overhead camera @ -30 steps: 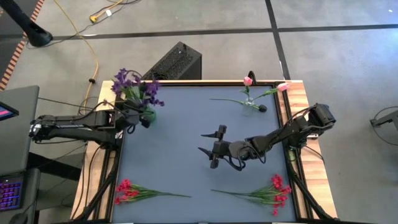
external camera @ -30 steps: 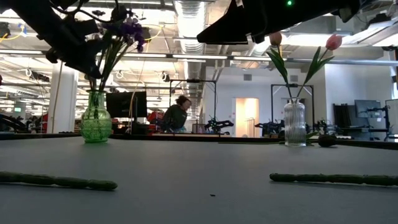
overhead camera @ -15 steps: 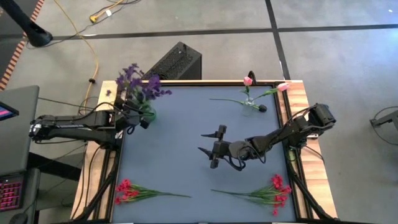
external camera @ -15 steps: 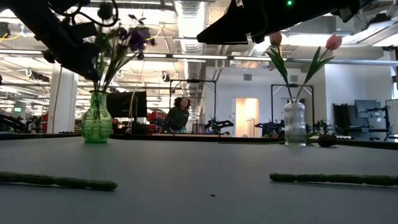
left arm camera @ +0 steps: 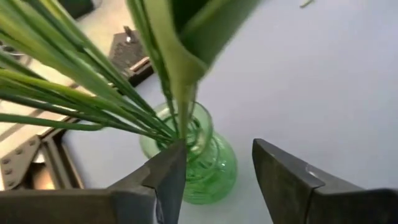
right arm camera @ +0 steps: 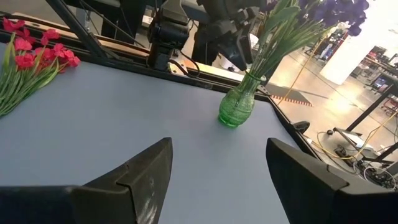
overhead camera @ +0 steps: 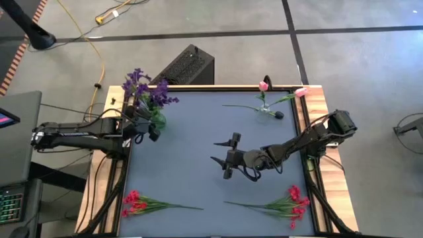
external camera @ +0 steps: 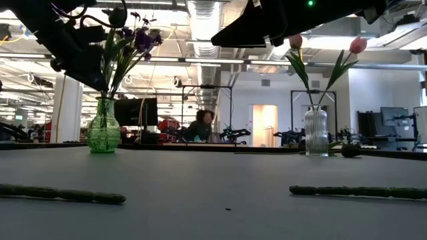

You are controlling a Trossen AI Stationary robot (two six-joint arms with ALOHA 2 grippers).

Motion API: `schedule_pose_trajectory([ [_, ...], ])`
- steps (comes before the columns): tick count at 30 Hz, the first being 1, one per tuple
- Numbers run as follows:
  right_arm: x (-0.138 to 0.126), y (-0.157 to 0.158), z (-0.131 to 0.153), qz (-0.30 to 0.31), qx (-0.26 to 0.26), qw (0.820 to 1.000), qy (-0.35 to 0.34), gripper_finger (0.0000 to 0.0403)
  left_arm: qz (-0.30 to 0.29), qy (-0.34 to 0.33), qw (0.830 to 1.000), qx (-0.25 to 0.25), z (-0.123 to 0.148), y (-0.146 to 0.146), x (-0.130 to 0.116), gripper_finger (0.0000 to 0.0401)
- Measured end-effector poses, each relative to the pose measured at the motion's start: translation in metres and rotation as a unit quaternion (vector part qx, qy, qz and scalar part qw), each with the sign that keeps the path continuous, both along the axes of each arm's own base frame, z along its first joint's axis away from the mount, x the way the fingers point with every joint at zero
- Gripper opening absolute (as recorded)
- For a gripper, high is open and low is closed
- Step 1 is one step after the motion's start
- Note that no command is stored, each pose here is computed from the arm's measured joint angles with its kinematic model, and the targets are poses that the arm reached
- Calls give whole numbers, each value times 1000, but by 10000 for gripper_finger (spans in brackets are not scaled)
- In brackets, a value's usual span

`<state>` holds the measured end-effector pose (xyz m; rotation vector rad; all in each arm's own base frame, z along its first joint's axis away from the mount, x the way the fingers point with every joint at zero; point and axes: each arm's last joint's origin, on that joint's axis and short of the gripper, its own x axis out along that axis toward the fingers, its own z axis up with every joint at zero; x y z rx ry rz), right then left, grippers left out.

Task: Sort flowers into vase by color
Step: Put the black flower into the green vase

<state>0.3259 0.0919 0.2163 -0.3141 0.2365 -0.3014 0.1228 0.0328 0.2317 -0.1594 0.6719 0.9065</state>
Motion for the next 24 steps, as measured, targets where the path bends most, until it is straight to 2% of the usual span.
schedule_pose_trajectory([
  [3,0,0,0,0,1,1000,0,286,-17,-4,1000,-22,-1,-1,1,175],
  [12,2,17,10,13,35,999,9,286,-82,-29,984,-153,-5,-8,3,175],
  [18,-2,37,16,29,66,997,31,286,-114,-28,964,-239,-8,-16,1,175],
  [24,-13,62,15,42,108,990,80,286,-189,-32,939,-287,-7,-34,5,175],
])
